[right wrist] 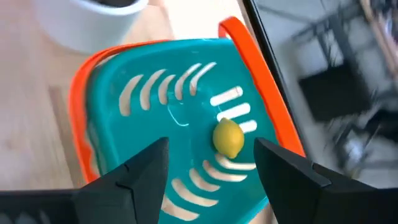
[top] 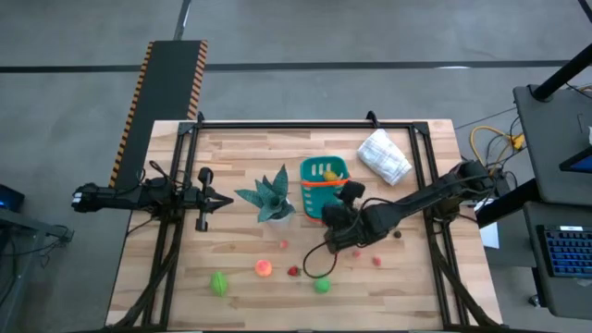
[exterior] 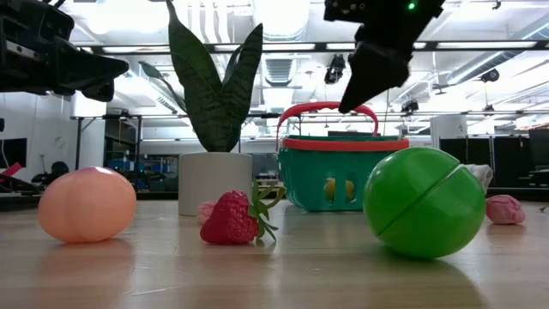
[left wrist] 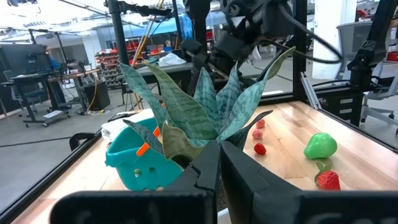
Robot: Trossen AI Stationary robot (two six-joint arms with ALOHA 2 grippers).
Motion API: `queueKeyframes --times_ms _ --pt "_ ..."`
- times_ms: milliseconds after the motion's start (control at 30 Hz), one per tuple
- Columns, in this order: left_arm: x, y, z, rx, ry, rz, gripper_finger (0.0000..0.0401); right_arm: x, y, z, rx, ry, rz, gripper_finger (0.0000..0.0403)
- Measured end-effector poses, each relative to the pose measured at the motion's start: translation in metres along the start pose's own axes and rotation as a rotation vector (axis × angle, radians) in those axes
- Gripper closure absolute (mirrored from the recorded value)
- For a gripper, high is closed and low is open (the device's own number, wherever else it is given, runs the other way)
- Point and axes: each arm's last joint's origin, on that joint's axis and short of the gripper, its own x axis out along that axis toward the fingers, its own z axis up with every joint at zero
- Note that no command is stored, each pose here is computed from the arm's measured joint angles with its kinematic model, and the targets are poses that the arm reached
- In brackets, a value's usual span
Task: Build produce basket
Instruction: Put the cherry into the basket
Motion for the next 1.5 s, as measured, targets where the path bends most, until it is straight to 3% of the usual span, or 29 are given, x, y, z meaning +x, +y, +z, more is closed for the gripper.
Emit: queueKeyframes --times_ms 133,300,733,1500 --pt "0.000 0.000 0.000 0.000 0.000 0.000 0.0401 -0.001 -0.002 0.003 -0.147 -0.009 -0.006 0.0177" --pt "0.000 0.000 0.000 0.000 -0.001 0.000 0.0401 0.005 -0.009 0.005 -0.222 -0.006 -0.067 0.0177" --pt "0.000 0.000 0.000 0.000 0.000 0.000 0.0401 0.032 -0.033 0.010 -0.222 0.075 -0.102 0.0177" --pt "0.000 0.000 0.000 0.000 0.000 0.000 0.0401 0.051 -0.055 0.014 -0.262 0.115 -0.178 0.0177"
